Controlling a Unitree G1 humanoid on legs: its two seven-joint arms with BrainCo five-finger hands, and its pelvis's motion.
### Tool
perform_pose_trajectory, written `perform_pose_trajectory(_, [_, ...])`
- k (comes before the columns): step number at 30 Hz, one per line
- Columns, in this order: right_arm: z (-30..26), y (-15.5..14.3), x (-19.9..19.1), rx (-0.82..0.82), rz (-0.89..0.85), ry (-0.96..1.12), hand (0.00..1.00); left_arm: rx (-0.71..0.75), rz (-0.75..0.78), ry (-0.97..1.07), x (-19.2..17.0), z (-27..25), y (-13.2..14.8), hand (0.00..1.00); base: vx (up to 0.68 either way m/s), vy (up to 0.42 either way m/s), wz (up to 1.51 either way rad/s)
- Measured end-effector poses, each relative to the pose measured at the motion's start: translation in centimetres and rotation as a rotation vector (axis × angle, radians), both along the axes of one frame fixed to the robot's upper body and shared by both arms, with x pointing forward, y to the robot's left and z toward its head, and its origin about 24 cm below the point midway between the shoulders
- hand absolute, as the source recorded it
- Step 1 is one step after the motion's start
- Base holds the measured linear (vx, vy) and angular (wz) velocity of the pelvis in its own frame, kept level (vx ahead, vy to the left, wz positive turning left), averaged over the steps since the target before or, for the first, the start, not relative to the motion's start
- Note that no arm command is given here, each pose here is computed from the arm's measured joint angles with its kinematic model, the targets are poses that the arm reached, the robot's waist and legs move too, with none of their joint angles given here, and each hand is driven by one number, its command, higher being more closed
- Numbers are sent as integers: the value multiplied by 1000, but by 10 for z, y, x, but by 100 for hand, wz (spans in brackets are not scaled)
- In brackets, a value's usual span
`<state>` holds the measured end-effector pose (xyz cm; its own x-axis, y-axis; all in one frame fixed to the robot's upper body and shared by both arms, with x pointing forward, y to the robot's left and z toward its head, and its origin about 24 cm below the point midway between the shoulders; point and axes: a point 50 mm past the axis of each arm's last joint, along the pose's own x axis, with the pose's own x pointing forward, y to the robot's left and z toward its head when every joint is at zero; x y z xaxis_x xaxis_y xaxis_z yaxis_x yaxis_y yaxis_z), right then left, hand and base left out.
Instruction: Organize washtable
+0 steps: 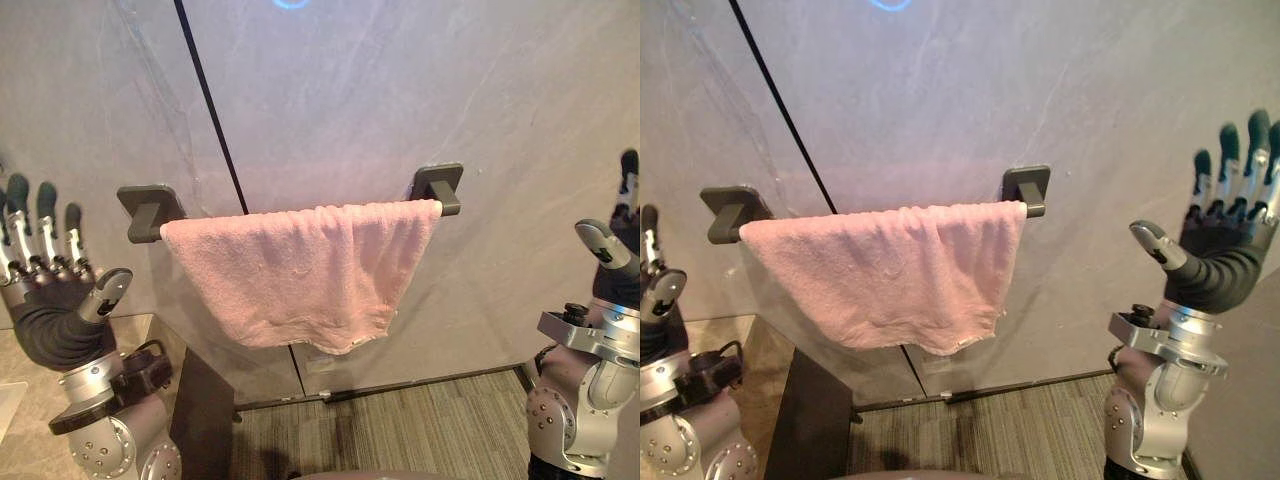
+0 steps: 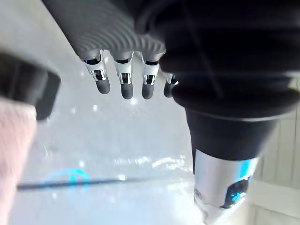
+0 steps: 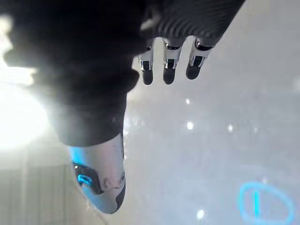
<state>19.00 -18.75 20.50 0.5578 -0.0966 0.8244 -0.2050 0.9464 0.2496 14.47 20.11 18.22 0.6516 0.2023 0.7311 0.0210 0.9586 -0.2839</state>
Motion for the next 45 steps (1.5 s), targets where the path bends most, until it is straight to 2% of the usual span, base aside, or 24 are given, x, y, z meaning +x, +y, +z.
perform_pose_trajectory(4, [4,51,5,-36,425,-46,0,15,-282,-30,2,3,-27,0,-32,-21,0])
perform_pose_trajectory(6, [3,65,5,-41,552,-42,0,6,-365,-27,3,1,-35,0,0,0,0])
perform_pose_trajectory(7, [0,76,4,-59,652,-24,0,-2,-455,-18,3,-1,-43,0,0,0,0])
perform_pose_trajectory(11, [-13,93,2,-155,829,55,0,19,-658,77,12,-18,-60,0,-44,-22,0])
perform_pose_trajectory(15, [-55,99,9,-359,926,294,0,81,-861,271,17,-52,-77,0,-58,-20,-1])
perform_pose_trajectory(18, [-79,88,16,-430,902,436,0,103,-887,405,21,-76,-77,0,-50,-20,-3])
perform_pose_trajectory(26, [-117,83,25,-593,787,595,0,158,-842,589,26,-113,-73,0,-4,-2,0])
perform_pose_trajectory(38, [-169,93,41,-711,520,767,0,228,-604,800,37,-161,-76,0,0,0,1])
perform_pose_trajectory(41, [-183,82,45,-716,423,849,0,232,-530,791,42,-159,-71,0,0,0,5])
perform_pose_trajectory(45, [-197,56,43,-687,294,965,0,235,-386,752,52,-150,-51,0,-1,-21,5])
